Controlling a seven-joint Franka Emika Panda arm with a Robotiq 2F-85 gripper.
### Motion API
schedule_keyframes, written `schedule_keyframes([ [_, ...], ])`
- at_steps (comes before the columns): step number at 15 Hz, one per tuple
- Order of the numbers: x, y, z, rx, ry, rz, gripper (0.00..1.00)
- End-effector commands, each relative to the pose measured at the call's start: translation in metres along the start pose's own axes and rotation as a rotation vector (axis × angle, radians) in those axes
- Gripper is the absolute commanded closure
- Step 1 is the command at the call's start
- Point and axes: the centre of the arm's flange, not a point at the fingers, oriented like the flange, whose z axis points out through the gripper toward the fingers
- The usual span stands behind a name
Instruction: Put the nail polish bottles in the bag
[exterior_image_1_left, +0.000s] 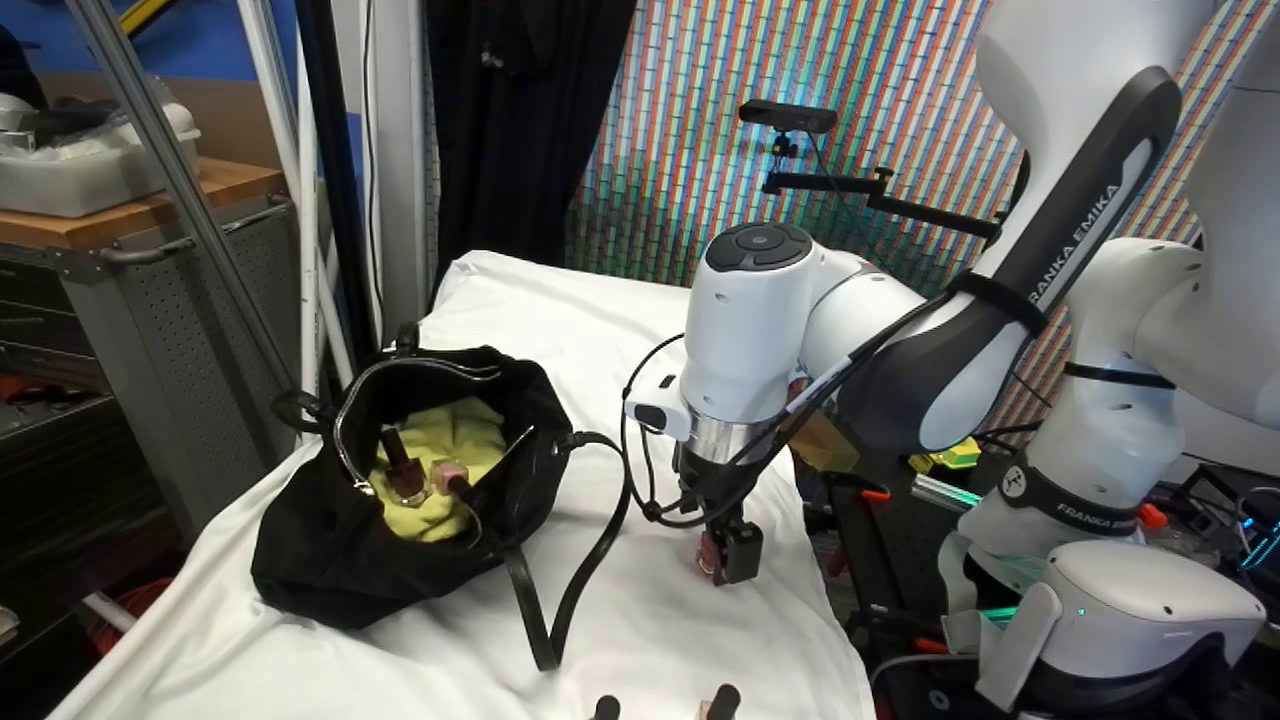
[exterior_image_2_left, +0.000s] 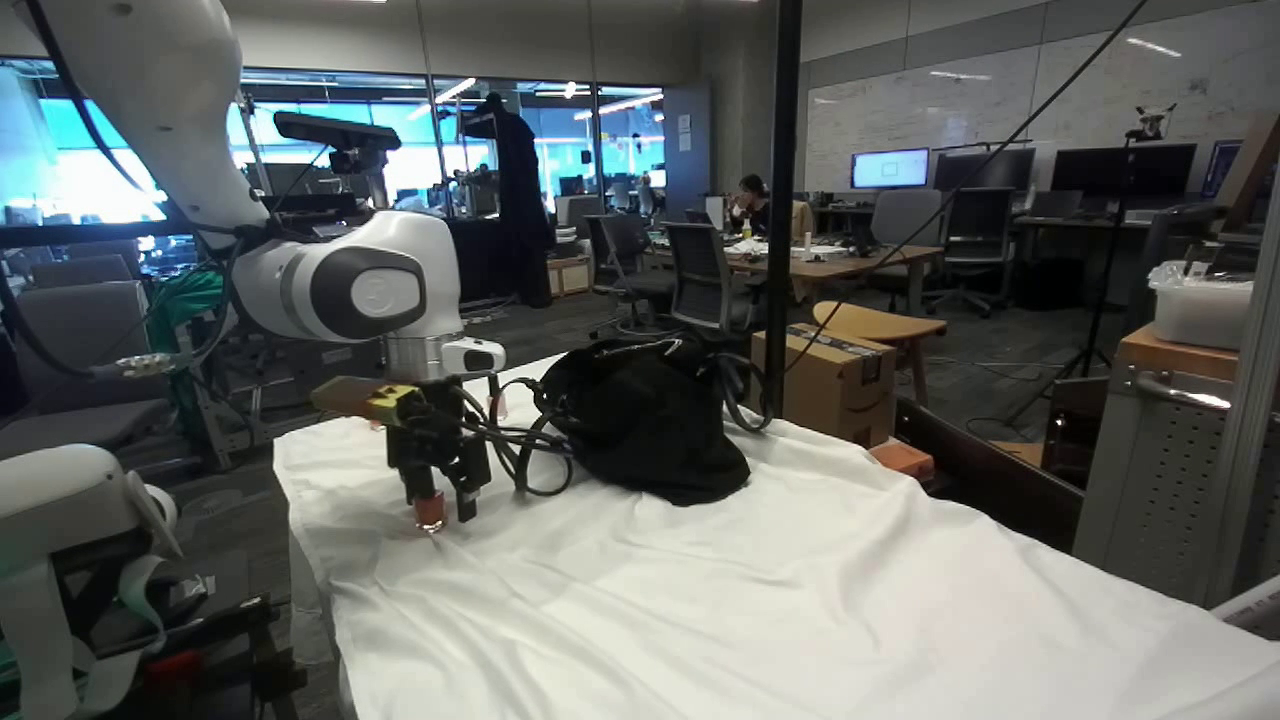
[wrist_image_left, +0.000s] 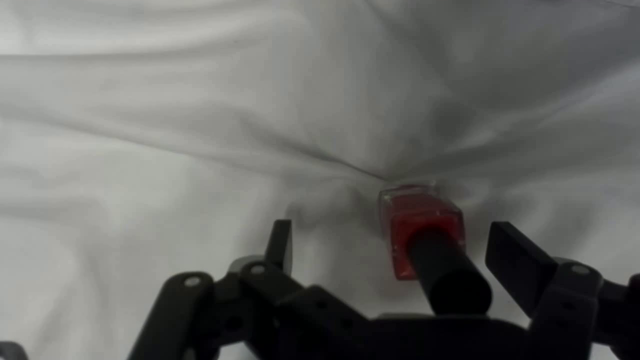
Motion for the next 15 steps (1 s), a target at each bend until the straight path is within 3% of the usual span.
schedule_keyframes([
  [1, 0.0, -0.001, -0.007, -0.021, -0.01, -0.012, 0.0],
  [15, -0.002, 0.001, -0.021, -0.03, 0.003, -0.014, 0.0],
])
